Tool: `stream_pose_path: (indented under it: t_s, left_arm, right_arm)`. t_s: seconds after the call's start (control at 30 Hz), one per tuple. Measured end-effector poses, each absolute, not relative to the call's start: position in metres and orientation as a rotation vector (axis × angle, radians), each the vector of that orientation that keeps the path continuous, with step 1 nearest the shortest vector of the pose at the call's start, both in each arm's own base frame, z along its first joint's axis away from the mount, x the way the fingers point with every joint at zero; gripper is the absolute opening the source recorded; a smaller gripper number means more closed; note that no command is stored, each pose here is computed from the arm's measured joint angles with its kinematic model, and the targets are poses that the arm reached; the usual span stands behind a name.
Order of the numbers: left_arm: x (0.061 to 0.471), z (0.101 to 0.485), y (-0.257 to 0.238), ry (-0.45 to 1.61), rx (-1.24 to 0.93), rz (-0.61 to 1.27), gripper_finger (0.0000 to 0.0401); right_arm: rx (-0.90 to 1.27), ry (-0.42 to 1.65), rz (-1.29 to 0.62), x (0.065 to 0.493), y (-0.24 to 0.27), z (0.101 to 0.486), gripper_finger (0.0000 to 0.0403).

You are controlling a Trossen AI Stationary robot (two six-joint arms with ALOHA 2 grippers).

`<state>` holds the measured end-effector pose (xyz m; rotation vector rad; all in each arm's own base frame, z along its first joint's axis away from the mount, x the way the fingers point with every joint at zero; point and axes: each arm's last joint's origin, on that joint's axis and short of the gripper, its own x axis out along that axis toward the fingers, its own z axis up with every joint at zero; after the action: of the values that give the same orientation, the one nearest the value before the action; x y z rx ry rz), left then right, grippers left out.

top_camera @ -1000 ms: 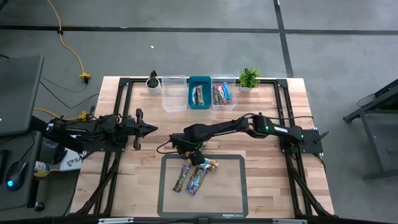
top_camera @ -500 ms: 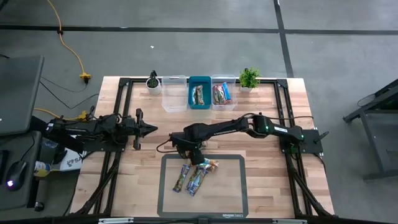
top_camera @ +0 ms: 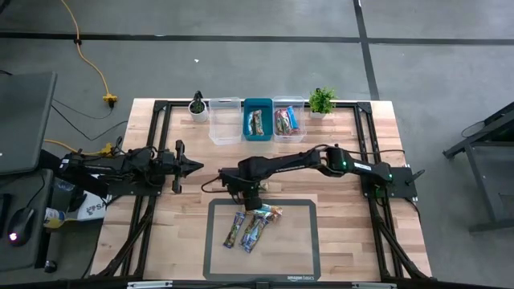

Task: Pick and place Granola Bars by type
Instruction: Put the yellow granola bar into the blue bin

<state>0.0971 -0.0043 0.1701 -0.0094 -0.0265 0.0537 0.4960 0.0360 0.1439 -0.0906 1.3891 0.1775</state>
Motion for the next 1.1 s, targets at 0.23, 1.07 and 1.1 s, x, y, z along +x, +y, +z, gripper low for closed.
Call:
stream_pose_path:
  t_s: [0.23,1.07,1.1]
  left_arm:
    - [0.097,0.170,-0.004,-0.026,-0.009,0.054,0.0001]
    - [0.097,0.170,-0.004,-0.026,-0.010,0.054,0.0001]
    - [0.097,0.170,-0.004,-0.027,-0.009,0.054,0.0001]
  right_arm:
    - [-0.090,1.392,0.178,0.495,0.036,0.145,0.0070]
    - [0.229,0.916,-0.033,0.505,0.020,0.247,0.0068]
    - [0.259,0.889,-0.041,0.506,0.017,0.252,0.0068]
